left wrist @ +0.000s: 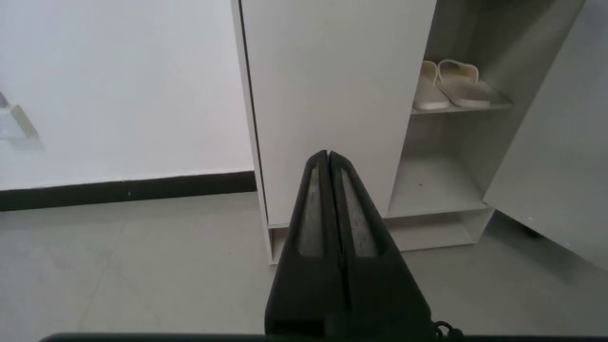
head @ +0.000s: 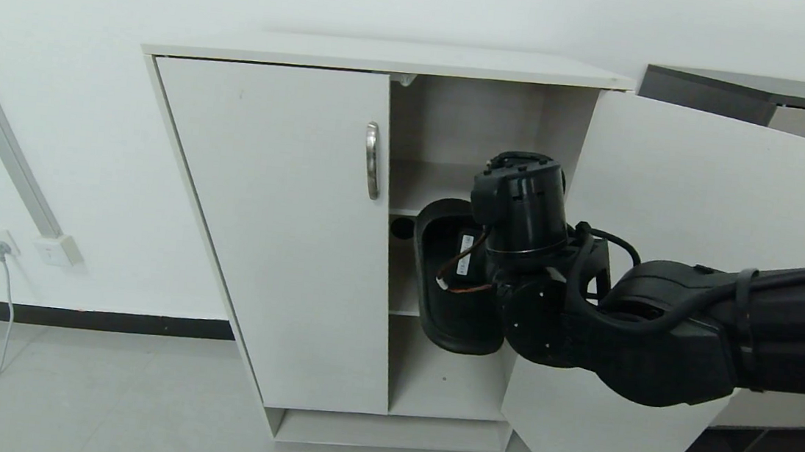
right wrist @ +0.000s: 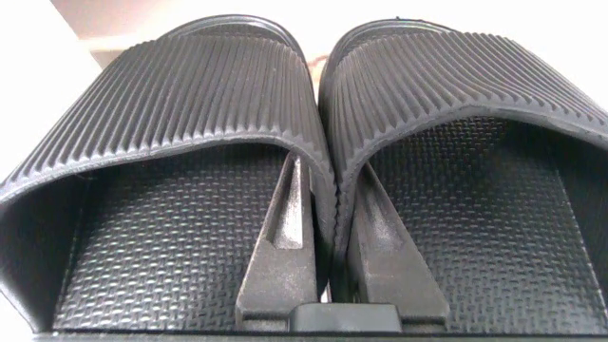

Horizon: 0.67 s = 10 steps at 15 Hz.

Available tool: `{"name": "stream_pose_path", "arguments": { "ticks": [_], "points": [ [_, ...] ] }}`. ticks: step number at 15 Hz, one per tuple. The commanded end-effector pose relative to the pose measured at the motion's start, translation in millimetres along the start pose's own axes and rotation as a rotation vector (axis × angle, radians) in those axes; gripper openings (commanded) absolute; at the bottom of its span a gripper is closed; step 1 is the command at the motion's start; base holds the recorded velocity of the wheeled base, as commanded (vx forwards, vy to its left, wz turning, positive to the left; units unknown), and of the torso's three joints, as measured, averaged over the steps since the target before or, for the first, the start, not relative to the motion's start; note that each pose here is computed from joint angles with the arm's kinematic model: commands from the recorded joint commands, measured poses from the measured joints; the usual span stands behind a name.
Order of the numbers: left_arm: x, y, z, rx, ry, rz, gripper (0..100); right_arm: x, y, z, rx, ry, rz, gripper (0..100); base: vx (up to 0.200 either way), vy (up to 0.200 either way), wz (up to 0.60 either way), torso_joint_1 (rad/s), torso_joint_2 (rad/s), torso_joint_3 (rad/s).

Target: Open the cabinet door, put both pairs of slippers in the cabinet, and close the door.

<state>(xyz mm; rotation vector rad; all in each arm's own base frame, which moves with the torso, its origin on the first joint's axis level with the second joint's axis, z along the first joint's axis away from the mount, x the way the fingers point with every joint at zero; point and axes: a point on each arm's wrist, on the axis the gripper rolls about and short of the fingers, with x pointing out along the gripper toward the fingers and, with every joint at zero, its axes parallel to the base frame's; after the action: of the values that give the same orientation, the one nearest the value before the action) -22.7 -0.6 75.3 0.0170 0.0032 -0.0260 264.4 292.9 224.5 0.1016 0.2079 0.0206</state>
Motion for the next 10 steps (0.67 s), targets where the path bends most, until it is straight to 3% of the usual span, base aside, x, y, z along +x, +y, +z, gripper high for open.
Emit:
{"name": "stream_pose_path", "arguments": {
  "ticks": [1,5,10],
  "points": [
    [0.0,0.0,0.0,0.0,0.0,0.0,0,-0.4,-0.1,2.5,0.005,-0.004,0.003,0,0.0,0.0,0.0,0.0,0.0,0.0],
    [-0.1,0.0,0.4,0.0,-0.002,0.0,0,-3.6,3.9,-0.2,0.0,0.001,0.019,0,0.0,0.0,0.0,0.0,0.0,0.0],
    [0.0,0.0,-0.1,0.0,0.001,0.0,0,0.6,6.1,-7.5,-0.015,0.012,0.011,0,0.2,0.0,0.0,-0.001,0.0,0.005]
  ]
}}
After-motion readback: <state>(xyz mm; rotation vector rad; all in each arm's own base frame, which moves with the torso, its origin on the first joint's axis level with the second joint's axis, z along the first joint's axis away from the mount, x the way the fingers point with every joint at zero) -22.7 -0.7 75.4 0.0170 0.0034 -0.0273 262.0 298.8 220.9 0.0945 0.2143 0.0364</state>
